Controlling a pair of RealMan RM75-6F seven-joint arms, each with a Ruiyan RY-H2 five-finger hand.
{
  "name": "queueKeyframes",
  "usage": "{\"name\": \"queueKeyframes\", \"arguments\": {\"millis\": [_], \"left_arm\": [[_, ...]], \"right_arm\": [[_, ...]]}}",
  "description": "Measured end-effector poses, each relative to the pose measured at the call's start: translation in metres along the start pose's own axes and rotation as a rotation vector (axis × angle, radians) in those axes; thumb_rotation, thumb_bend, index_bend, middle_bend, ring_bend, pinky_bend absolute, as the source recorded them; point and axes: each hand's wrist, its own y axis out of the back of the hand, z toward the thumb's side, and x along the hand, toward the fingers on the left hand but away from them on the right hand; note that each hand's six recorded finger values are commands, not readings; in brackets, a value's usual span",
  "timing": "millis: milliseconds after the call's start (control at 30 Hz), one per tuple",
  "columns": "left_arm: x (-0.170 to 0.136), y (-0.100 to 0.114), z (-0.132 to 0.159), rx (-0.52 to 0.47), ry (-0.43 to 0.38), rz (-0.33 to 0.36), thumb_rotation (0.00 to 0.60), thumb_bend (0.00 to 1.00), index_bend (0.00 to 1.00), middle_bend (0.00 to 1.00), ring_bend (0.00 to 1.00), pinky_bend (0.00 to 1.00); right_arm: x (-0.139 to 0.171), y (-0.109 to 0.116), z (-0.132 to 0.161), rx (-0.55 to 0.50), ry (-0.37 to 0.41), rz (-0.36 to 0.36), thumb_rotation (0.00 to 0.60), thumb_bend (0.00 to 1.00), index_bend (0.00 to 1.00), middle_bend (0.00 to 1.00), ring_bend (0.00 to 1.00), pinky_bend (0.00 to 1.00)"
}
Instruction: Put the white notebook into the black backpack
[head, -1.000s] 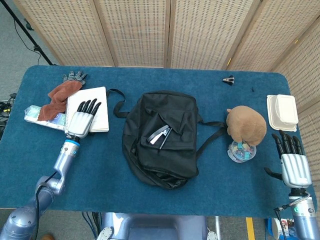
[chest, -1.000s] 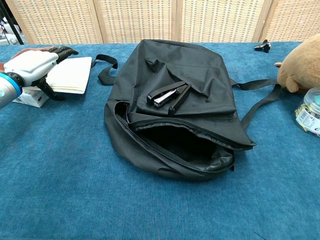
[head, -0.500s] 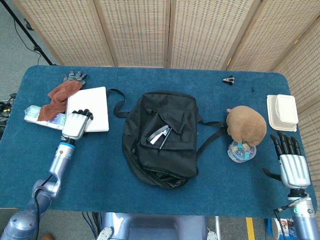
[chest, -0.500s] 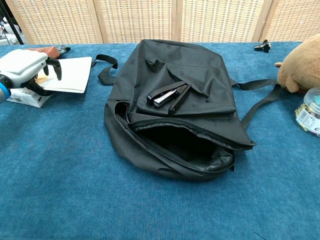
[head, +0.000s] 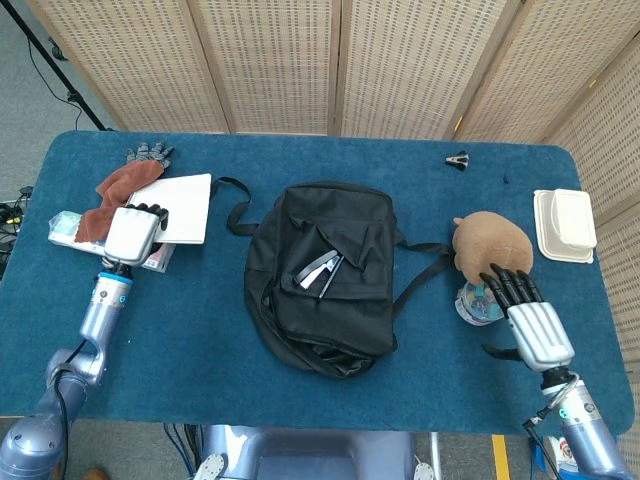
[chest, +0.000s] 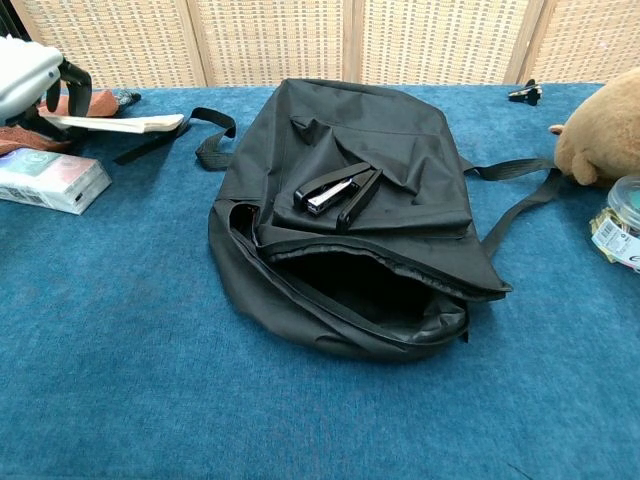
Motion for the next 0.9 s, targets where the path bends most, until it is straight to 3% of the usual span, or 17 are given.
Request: {"name": "queueKeyframes", "arguments": {"millis": [133,300,633,900], "left_arm": [[0.008,0.012,-0.002,0.003,-0.009,0.029,0.600,0.42,0.77,0.64,0.60,0.69],[0.021,0.026,0.000,-0.001,-0.022,0.061,0.600,0.42,0.78,0.64,0.61,0.69],[0.035,0.045,0.013,0.002,-0.057,0.110,0.600,0.42,0.78,0.64,0.61,0.69],[0.042,0.056,0.024,0.002,-0.079,0.134,0.600,0.42,0.78,0.64,0.61,0.69]], "right_arm": [[-0.022,0.008,0.035,-0.081,0.094,0.057,0.600,0.00,0.00,0.00,0.00,0.00],[-0.046,0.013,0.073,-0.177,0.178,0.098,0.600,0.00,0.08,0.08,0.03,0.05],[-0.074,-0.018,0.126,-0.286,0.247,0.216,0.600,0.00,0.12,0.09,0.03,0.06],[-0.073,-0.047,0.158,-0.279,0.293,0.283,0.600,0.00,0.12,0.09,0.03,0.06]]}}
